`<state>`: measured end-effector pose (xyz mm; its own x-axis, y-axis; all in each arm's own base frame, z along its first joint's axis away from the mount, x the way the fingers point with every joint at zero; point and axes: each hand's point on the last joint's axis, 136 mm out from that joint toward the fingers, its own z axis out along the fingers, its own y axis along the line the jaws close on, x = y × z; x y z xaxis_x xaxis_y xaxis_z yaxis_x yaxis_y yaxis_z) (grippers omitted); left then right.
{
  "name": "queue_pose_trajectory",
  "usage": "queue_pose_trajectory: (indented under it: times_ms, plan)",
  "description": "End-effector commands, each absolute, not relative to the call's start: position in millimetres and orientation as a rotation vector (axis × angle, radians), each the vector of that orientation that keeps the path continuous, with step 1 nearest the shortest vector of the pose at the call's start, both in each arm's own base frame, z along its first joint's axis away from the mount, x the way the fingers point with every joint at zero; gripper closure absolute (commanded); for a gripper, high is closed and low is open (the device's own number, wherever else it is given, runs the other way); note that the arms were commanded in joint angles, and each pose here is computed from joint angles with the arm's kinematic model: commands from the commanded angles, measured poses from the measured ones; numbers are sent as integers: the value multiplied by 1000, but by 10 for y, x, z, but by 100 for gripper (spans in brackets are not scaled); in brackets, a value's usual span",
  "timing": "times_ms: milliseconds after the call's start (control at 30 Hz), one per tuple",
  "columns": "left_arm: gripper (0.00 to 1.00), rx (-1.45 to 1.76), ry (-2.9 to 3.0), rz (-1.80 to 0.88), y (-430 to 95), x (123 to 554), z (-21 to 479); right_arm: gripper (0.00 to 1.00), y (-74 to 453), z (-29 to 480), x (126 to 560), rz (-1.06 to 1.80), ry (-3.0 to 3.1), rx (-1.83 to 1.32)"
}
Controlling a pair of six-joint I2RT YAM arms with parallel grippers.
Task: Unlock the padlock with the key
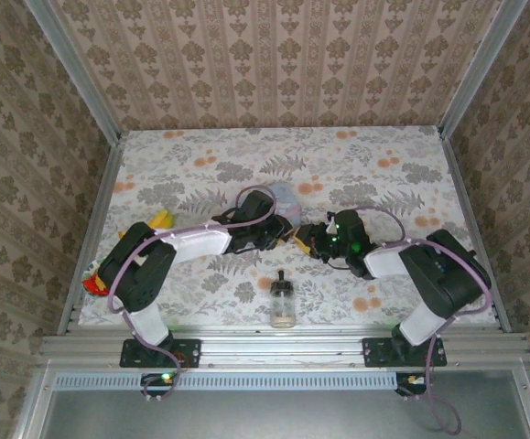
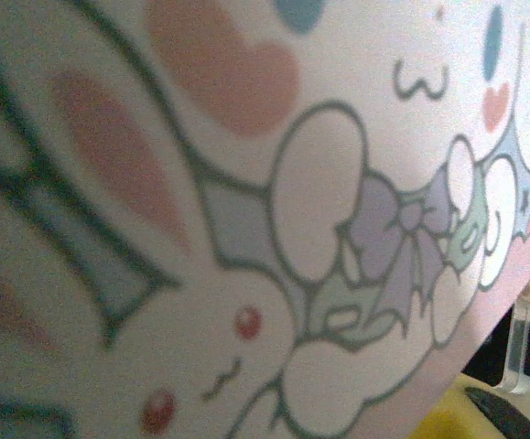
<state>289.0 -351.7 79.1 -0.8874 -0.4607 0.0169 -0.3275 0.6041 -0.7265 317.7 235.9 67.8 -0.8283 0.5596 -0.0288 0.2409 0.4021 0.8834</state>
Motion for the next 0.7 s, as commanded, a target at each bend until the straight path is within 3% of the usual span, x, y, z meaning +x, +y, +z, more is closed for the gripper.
queue_pose_trajectory:
  times_ms: [0,233,433,667]
  plan:
    - [84,-590,2639,-1278,-3658,2794,1053,59,2220,780,3169,1147,2402,559]
    - [85,-620,2643,-1251,-3587,2828,1025,61,1864,990,2949,673,2446,268]
    - [85,-627,2663,-1234,-3572,2811,1006,66,1879,1079,2780,364,2441,-26]
    - [84,-625,2665,-1238,-3573,2805,1019,68,2137,1105,2765,247,2387,-248]
